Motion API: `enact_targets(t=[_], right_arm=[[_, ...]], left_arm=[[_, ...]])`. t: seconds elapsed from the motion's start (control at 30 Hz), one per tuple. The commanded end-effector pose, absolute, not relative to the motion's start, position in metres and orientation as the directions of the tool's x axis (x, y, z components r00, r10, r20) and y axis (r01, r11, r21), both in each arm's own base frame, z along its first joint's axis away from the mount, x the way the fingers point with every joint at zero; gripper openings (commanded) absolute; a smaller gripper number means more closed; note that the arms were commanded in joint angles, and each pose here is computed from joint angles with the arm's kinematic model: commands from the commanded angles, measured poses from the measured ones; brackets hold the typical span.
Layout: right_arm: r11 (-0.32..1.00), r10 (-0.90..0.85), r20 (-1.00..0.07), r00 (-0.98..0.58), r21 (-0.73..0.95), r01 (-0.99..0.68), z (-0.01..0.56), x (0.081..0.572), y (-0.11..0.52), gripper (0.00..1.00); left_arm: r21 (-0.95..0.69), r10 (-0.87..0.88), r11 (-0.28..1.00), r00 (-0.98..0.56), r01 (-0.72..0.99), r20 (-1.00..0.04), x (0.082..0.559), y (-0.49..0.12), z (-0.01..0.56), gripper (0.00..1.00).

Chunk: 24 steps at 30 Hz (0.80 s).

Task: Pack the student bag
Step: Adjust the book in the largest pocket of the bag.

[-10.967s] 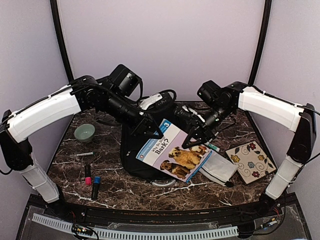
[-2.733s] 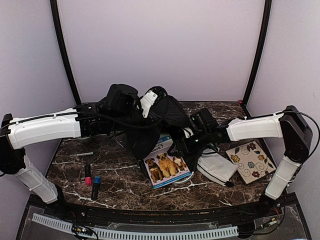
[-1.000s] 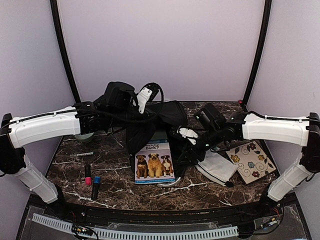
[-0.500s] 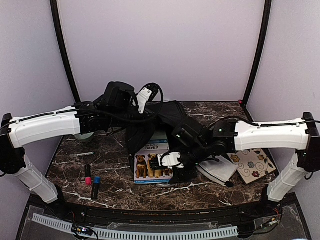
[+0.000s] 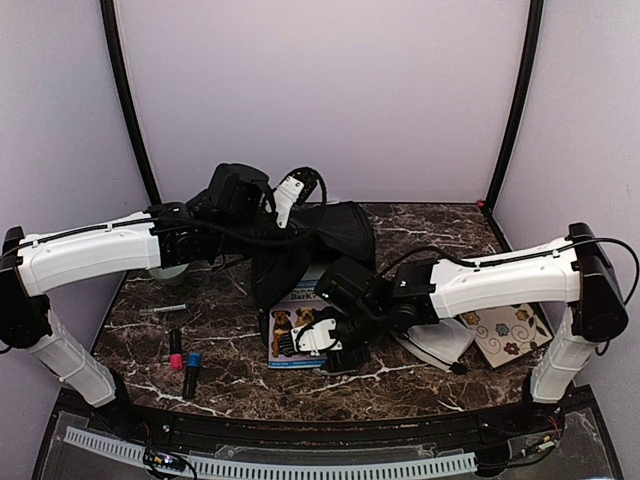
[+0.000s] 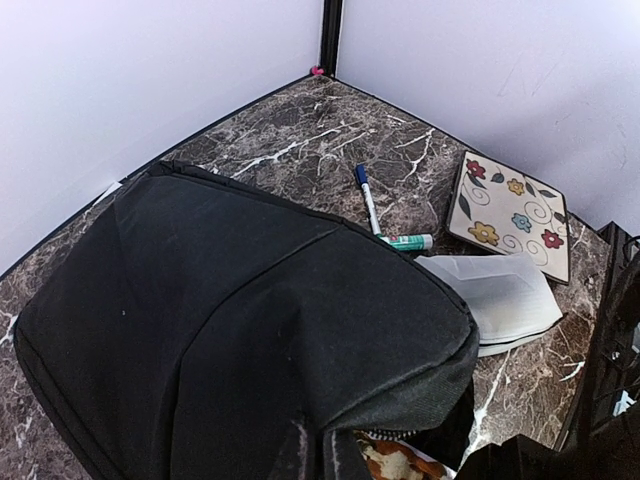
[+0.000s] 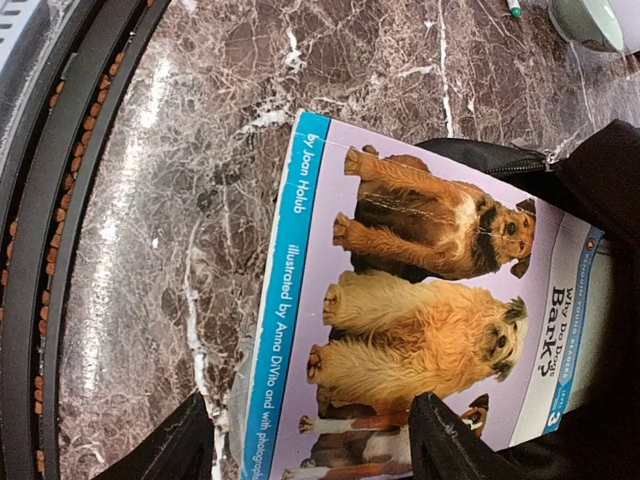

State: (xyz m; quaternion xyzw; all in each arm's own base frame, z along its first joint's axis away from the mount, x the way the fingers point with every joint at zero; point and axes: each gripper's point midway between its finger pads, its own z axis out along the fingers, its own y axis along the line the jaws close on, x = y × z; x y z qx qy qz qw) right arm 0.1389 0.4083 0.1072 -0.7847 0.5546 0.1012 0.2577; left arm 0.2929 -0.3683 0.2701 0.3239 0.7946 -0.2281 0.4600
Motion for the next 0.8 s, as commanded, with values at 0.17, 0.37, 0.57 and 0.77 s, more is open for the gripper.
enact_targets(t=[0.17, 0.37, 0.57, 0.77], right_arm=[[-0.305, -0.812, -0.410, 0.416, -0.310, -0.900, 0.088, 0.139, 0.415, 0.67], [-0.217, -0.858, -0.357, 0.369, -0.399, -0.891, 0.079, 0.168, 0.419, 0.66], [-0.104, -0.885, -0.367, 0.286, -0.443, -0.890, 0.083, 0.211, 0.422, 0.64], [-0.019, -0.898, -0.367, 0.241, -0.515, -0.857, 0.093, 0.256, 0.420, 0.62]], left_arm=[[-0.083, 0.171, 0.693, -0.275, 0.717, -0.946, 0.298, -0.363, 0.334, 0.00], [-0.083, 0.179, 0.684, -0.278, 0.724, -0.944, 0.298, -0.365, 0.332, 0.00], [-0.084, 0.188, 0.679, -0.283, 0.729, -0.941, 0.296, -0.366, 0.330, 0.00], [-0.099, 0.188, 0.664, -0.294, 0.741, -0.937, 0.293, -0.369, 0.327, 0.00]])
